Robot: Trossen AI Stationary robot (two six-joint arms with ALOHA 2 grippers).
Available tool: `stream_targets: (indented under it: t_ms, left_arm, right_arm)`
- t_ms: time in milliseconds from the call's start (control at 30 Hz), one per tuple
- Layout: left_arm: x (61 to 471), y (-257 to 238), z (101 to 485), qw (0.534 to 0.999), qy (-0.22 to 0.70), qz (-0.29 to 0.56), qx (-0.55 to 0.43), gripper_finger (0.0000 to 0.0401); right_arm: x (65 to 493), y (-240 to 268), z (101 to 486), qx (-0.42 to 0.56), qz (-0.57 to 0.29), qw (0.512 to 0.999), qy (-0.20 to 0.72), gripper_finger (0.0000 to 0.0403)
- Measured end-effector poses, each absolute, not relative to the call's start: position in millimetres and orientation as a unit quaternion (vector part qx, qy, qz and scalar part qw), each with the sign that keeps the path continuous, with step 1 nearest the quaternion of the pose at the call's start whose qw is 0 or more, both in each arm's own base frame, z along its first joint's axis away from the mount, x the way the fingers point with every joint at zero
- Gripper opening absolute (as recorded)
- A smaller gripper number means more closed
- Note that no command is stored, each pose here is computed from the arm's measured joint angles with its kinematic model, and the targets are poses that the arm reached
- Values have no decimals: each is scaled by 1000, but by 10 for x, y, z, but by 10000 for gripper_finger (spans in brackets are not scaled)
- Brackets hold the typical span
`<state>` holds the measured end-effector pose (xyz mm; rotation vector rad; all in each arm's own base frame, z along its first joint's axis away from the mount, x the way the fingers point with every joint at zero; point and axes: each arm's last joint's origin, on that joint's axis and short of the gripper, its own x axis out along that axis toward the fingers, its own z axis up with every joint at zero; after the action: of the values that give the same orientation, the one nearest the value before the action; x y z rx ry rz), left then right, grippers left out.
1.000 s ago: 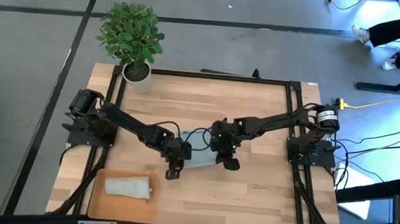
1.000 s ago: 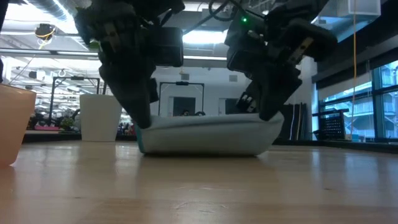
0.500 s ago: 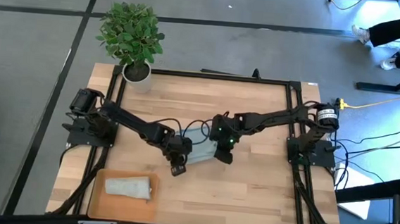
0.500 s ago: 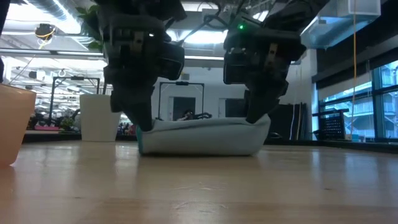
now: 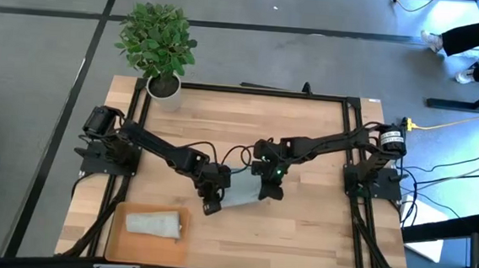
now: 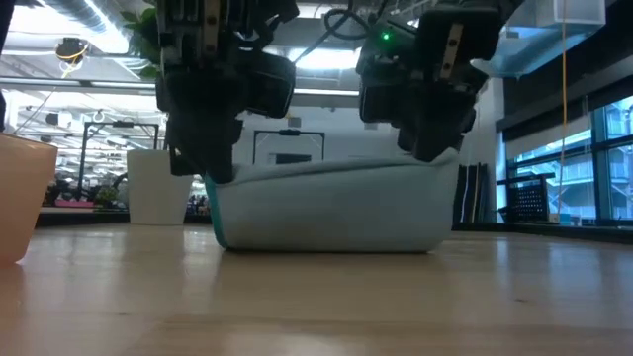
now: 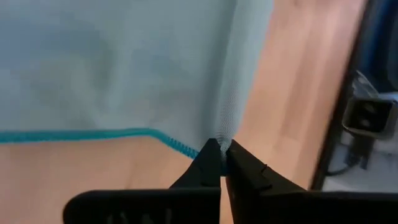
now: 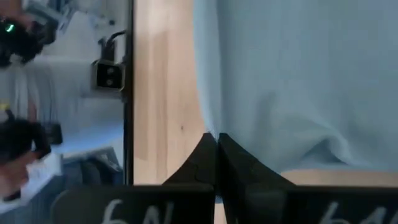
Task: Roll microfiber towels into tight, uniform cylinder then place into a basket
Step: Roll the blue microfiber towel
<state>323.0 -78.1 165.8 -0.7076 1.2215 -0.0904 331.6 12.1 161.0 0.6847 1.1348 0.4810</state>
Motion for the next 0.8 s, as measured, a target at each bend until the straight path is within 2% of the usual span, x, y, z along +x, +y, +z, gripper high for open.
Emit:
stream_targets:
  t_ms: [133,367,633,800]
  left_arm:
    - [3214,-732,1623,769,556,22,-314,0]
    - [3234,-658,1586,757,564,20,-330,0]
    - [3257,-694,1637,726,574,-65,-374,0]
    - [3265,-668,1651,703,577,-74,-408,0]
  right_arm:
    - [3330,96,1593,324,157,770,527,4]
    - [3354,0,1511,337,112,769,532,4]
    - [3349,46,1530,382,227,724,527,4]
    - [3348,38,1536,415,222,703,533,4]
